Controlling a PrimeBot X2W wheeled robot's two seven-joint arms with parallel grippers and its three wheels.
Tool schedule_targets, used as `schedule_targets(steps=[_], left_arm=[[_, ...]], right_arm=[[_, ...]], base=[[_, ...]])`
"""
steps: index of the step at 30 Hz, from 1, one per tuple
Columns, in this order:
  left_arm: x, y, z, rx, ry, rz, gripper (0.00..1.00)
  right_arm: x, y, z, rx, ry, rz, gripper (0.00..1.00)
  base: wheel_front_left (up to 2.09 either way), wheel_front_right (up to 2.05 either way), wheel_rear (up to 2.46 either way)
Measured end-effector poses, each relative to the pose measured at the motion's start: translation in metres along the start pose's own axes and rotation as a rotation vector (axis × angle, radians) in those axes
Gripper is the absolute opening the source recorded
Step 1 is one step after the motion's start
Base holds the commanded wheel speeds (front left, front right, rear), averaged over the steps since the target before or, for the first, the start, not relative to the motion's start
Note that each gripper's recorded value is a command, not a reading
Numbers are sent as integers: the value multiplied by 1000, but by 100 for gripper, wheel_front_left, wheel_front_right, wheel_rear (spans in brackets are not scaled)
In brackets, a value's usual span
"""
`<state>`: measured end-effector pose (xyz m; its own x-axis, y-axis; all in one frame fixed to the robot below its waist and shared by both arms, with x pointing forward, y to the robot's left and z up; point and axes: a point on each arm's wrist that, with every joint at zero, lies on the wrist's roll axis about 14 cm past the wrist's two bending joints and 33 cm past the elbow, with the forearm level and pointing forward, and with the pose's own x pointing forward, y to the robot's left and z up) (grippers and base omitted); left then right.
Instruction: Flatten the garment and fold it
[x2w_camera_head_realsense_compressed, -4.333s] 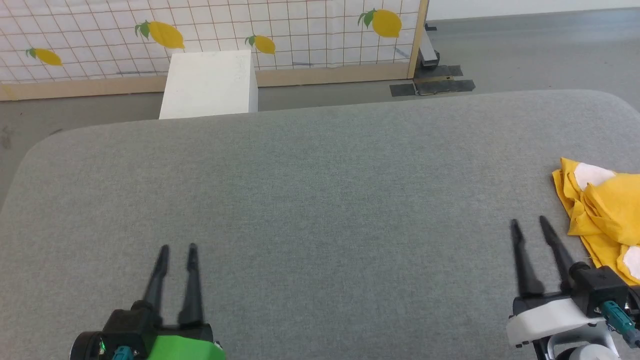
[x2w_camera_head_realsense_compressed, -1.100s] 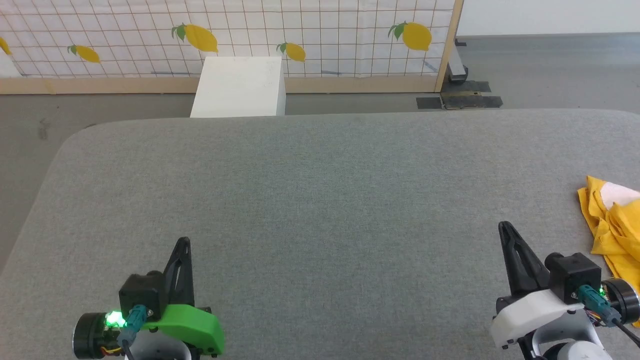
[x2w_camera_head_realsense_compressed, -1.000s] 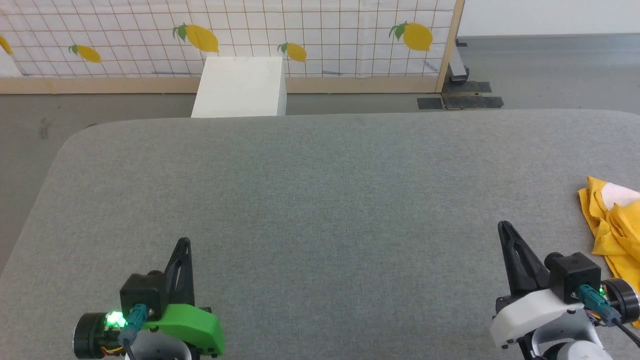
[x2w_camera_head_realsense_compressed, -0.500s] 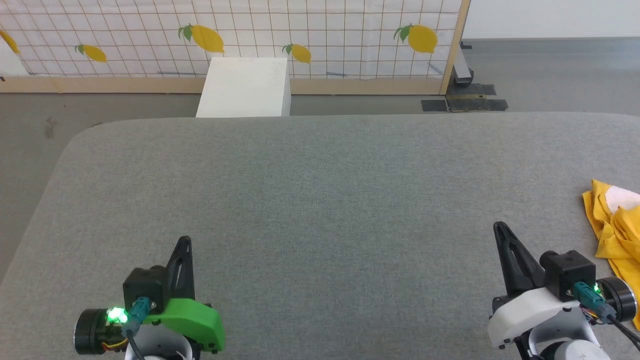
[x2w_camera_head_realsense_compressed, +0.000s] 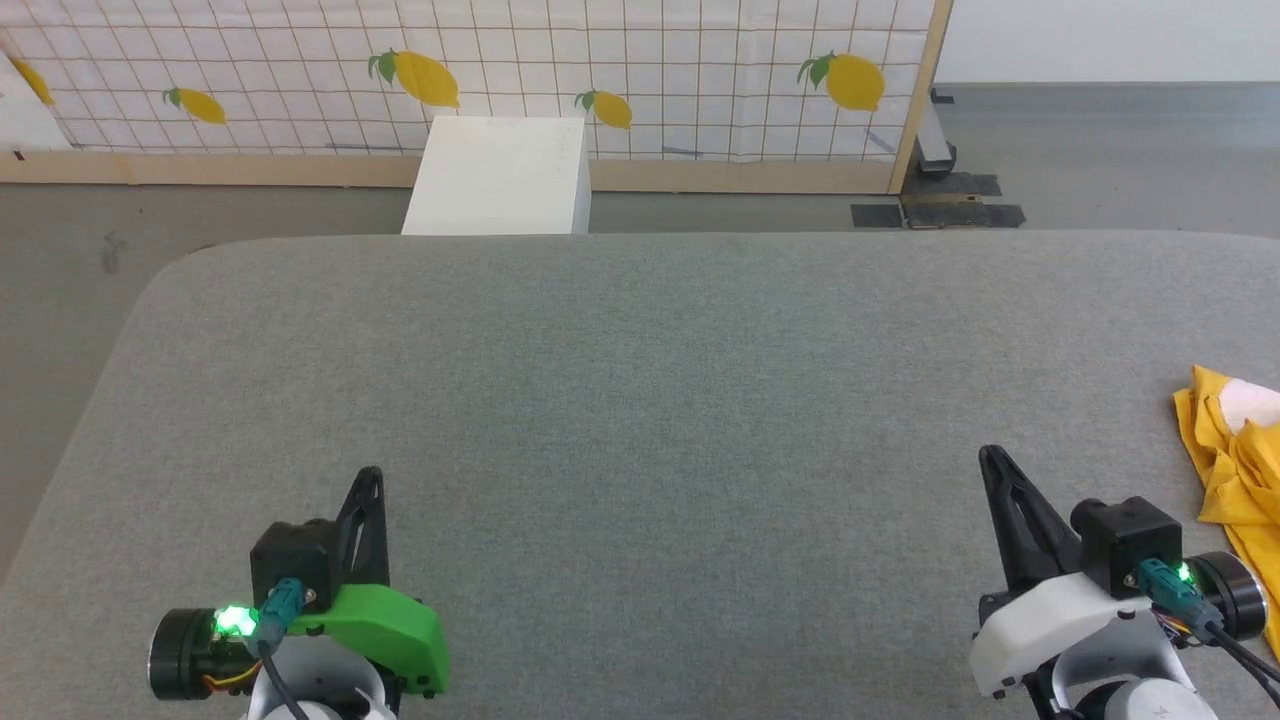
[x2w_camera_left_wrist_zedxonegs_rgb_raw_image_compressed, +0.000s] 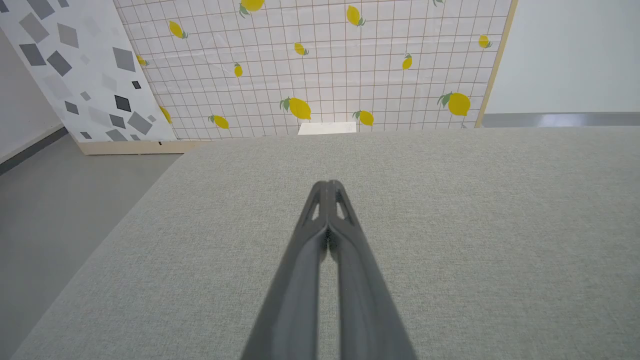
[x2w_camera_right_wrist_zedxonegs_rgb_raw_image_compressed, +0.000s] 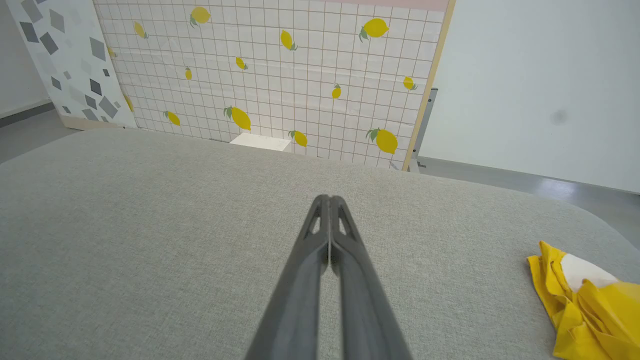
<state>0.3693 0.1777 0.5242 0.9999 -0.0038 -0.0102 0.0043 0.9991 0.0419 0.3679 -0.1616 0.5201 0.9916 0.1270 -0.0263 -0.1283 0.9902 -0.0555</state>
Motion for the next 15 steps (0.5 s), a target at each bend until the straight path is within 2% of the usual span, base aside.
schedule_targets(steps=[15], left_arm=[[0,0,0,3,-1,1,0]], right_arm=[[0,1,1,0,-1,1,0]], base=[[0,0,0]])
